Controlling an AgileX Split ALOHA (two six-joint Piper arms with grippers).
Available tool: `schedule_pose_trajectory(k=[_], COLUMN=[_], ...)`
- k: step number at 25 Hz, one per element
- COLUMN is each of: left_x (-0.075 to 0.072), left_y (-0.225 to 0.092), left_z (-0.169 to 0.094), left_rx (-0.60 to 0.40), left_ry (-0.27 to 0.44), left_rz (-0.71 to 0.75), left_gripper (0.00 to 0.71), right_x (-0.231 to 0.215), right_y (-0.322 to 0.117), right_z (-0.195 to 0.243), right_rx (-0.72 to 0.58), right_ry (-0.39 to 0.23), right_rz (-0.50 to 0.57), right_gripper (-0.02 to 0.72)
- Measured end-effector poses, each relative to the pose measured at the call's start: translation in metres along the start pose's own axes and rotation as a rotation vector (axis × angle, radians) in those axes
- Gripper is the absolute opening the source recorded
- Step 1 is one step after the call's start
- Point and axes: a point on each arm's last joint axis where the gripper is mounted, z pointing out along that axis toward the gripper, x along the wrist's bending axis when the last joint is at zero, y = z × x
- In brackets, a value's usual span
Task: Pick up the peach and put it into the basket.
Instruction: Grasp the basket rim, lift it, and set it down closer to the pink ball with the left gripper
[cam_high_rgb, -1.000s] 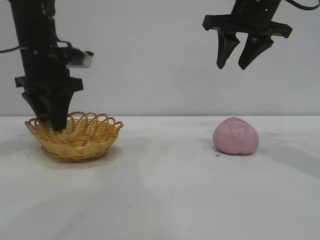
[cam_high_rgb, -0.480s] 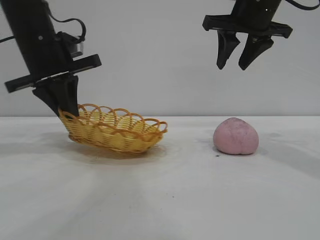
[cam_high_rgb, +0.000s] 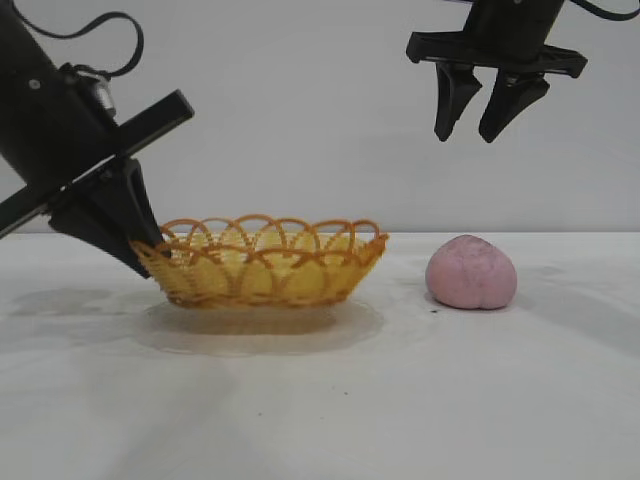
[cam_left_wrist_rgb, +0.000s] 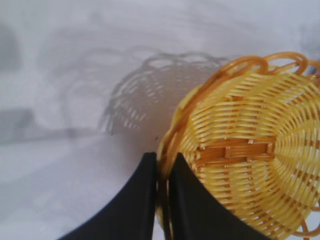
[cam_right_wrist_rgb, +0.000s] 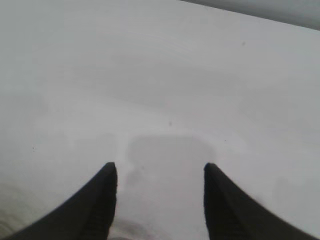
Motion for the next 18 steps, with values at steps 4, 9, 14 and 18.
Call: schedule_pose_trajectory(k=[4,9,14,18], left_x=[-0.0013,-0.0019,-0.0015,-0.0020], left_y=[0.0000,-0.0033,-0.0046,-0.0054], left_z=[0.0019,0.0073,0.0094,0.0093], left_rx=[-0.015,0.001,0.010,0.020], left_ry=[0.012,0.016,0.016,0.010], left_rz=[0.009,0.013,0.012,0.014], left_gripper=[0.000,0.000,0.109,0.288], right_x=[0.0000,0.0000,0.0000,0.0000], right_y=[0.0000,0.0000,0.0000,0.0000], right_z=[0.0000,0.0000,0.0000,0.0000], right_rx=[0.000,0.000,0.000,0.000], right_ry=[0.000,0.000,0.000,0.000], right_rz=[0.000,0.000,0.000,0.000], right_gripper=[0.333,0.333,0.333,0.333])
